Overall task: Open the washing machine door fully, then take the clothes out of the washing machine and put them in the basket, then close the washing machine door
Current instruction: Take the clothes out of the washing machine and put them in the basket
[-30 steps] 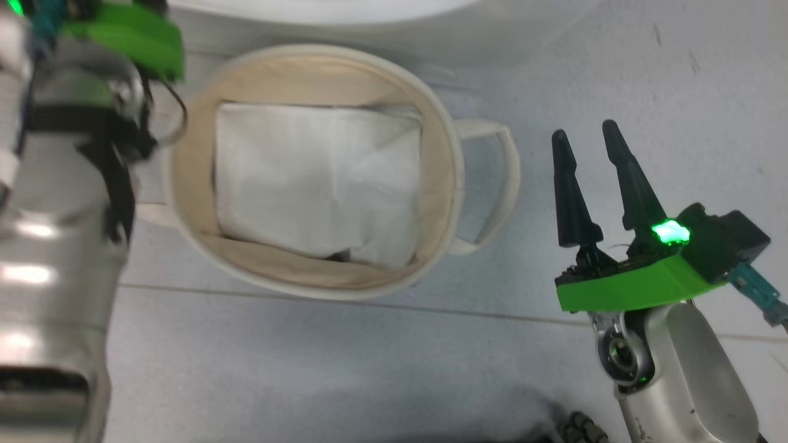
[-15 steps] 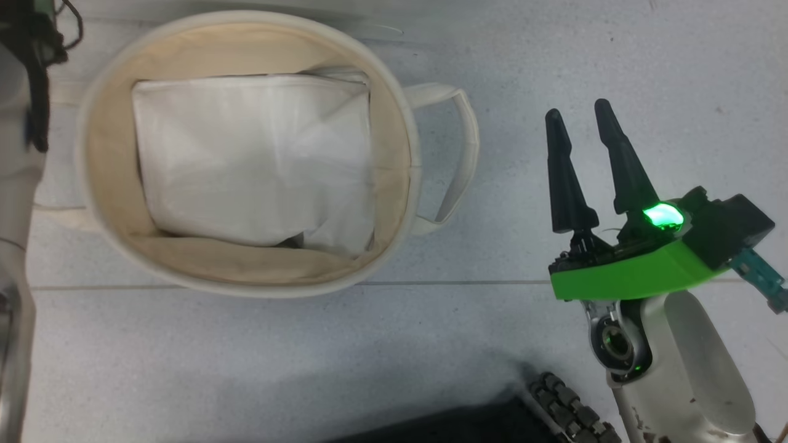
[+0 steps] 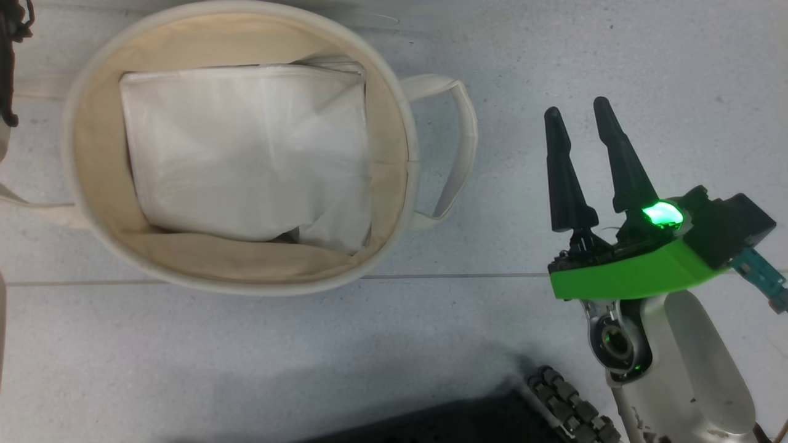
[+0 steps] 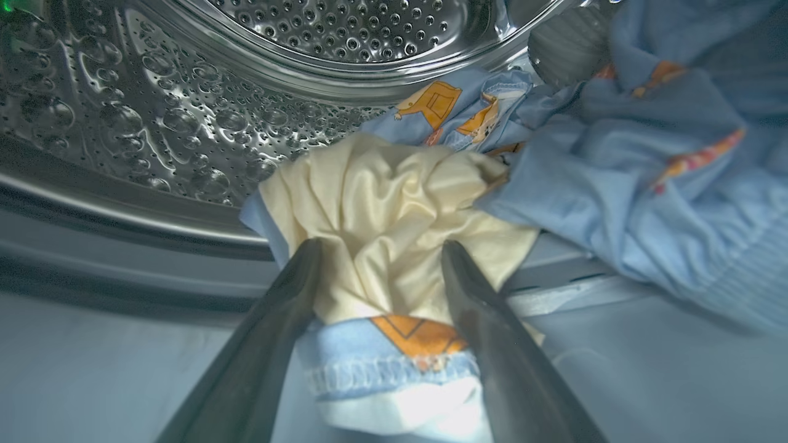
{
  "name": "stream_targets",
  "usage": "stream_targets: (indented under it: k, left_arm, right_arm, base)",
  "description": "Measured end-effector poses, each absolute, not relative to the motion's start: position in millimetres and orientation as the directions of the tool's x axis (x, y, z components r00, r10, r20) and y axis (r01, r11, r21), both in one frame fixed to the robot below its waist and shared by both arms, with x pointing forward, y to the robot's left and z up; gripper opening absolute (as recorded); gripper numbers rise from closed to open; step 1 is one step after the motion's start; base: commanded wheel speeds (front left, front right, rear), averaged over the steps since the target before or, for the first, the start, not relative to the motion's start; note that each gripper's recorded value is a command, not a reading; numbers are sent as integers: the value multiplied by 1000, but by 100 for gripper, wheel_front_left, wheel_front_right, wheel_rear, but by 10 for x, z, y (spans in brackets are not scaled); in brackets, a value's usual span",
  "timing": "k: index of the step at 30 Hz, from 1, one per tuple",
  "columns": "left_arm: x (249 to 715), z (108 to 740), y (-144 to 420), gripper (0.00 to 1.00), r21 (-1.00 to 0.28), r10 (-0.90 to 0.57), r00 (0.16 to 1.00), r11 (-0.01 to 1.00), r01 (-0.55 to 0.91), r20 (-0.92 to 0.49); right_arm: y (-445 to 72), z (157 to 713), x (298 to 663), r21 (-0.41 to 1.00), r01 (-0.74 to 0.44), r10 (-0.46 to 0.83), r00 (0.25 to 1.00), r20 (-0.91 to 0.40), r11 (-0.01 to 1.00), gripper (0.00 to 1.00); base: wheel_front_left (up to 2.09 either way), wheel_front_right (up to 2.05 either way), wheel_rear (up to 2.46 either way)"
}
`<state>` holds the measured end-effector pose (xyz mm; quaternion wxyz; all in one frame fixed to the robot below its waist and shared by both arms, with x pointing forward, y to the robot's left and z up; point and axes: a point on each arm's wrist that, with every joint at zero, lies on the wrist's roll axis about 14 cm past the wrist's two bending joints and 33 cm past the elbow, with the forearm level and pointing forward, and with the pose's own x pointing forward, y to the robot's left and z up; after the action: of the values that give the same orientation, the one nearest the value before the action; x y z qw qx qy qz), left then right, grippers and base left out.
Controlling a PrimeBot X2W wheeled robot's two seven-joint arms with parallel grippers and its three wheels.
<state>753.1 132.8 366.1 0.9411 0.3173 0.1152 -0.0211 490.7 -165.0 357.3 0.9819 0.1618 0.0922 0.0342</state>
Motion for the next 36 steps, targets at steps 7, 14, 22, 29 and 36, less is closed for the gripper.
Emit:
stream_targets:
  k: [7, 14, 22, 29, 36]
  left_arm:
    - [7504, 3651, 1383, 0, 579, 27, 973, 807, 114, -229]
    - [7503, 3747, 1345, 0, 540, -12, 985, 835, 105, -172]
    - [7442, 4333, 1072, 0, 400, -97, 995, 912, 92, -8]
    - [7064, 4784, 928, 0, 274, -147, 980, 956, 106, 133]
    - [6450, 5399, 1101, 0, 149, -115, 947, 986, 72, 300]
  right_arm:
    - [-1607, 3562, 4922, 320, -50, 109, 980, -168, 946, 100]
    - [-1590, 3571, 4933, 314, -58, 114, 980, -164, 948, 100]
    - [-1588, 3809, 4960, 314, -73, 113, 987, -112, 947, 100]
    - [-1602, 4117, 4956, 338, -79, 102, 994, -49, 938, 100]
    - [-1646, 4467, 4793, 341, -81, 84, 996, 6, 937, 100]
  base:
    - [0, 0, 0]
    - [0, 0, 0]
    - [0, 0, 0]
    - [0, 0, 0]
    - [0, 0, 0]
